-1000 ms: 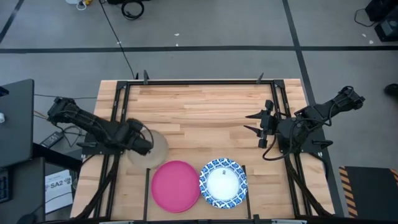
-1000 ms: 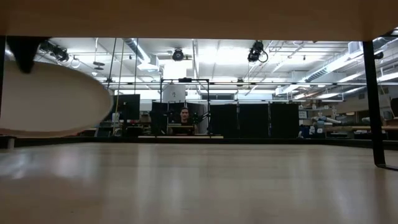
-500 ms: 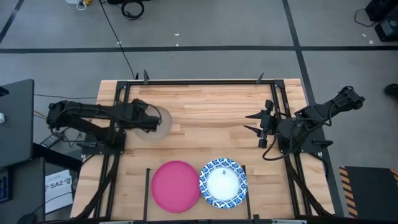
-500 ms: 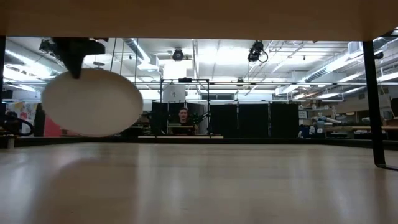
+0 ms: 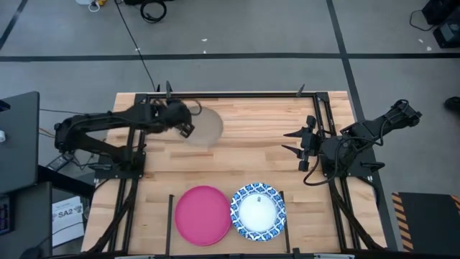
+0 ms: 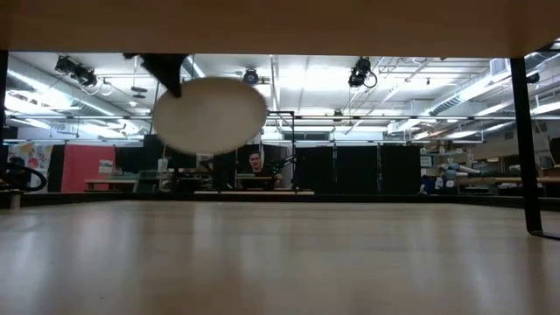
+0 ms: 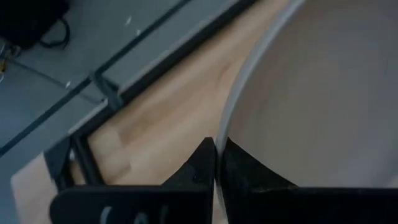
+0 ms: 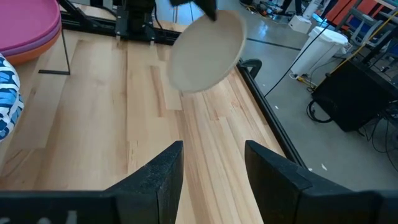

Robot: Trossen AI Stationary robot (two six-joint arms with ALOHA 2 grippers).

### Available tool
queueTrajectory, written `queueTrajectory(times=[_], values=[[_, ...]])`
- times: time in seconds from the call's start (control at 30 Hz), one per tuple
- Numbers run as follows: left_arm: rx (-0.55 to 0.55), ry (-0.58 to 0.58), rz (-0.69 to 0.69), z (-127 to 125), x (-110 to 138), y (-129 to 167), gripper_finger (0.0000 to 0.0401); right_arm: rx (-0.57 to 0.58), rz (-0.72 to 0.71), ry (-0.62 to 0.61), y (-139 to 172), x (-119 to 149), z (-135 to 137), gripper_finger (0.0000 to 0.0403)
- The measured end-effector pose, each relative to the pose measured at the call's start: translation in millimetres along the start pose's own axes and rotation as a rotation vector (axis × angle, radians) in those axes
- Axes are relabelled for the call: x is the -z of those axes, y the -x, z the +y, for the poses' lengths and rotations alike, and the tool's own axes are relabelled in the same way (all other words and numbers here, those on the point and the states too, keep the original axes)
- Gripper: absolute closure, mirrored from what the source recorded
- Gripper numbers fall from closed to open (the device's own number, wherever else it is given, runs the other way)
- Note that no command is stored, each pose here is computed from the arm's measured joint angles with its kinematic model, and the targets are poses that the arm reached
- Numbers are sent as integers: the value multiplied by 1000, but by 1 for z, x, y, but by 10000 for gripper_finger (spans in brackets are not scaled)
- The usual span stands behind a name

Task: Place and stack plates onto a shelf
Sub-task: Stack the grey plate on top of the pink plates on the shelf

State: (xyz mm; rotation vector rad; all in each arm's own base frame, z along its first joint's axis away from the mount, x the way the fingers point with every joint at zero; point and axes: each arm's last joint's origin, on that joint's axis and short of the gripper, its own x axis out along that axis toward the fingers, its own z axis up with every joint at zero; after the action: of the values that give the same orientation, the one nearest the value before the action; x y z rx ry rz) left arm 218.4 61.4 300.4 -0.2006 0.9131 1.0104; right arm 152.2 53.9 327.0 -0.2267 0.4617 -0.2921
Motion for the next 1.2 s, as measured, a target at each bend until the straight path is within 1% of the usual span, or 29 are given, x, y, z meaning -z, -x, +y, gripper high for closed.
queueTrajectory(times=[0.13, 0.2, 0.33, 0.5, 0.63, 0.77, 1.03, 1.2], values=[[50, 39, -92, 9, -29, 25, 385, 0, 1, 1, 0, 0, 0, 227], [109, 59, -134, 13, -43, 41, 385, 0, 0, 0, 0, 0, 0, 227], [311, 104, -169, 20, -63, 72, 385, 0, 0, 0, 0, 0, 0, 227], [566, 130, -158, 20, -72, 101, 385, 0, 1, 1, 0, 0, 0, 227], [719, 150, -104, 14, -69, 115, 385, 0, 1, 1, 0, 0, 0, 227], [822, 161, -23, 2, -60, 126, 385, 0, 1, 1, 0, 0, 0, 227], [947, 161, 95, -21, -34, 154, 385, 0, 1, 1, 0, 0, 0, 227], [968, 145, 157, -40, -18, 167, 385, 0, 1, 1, 0, 0, 0, 227]])
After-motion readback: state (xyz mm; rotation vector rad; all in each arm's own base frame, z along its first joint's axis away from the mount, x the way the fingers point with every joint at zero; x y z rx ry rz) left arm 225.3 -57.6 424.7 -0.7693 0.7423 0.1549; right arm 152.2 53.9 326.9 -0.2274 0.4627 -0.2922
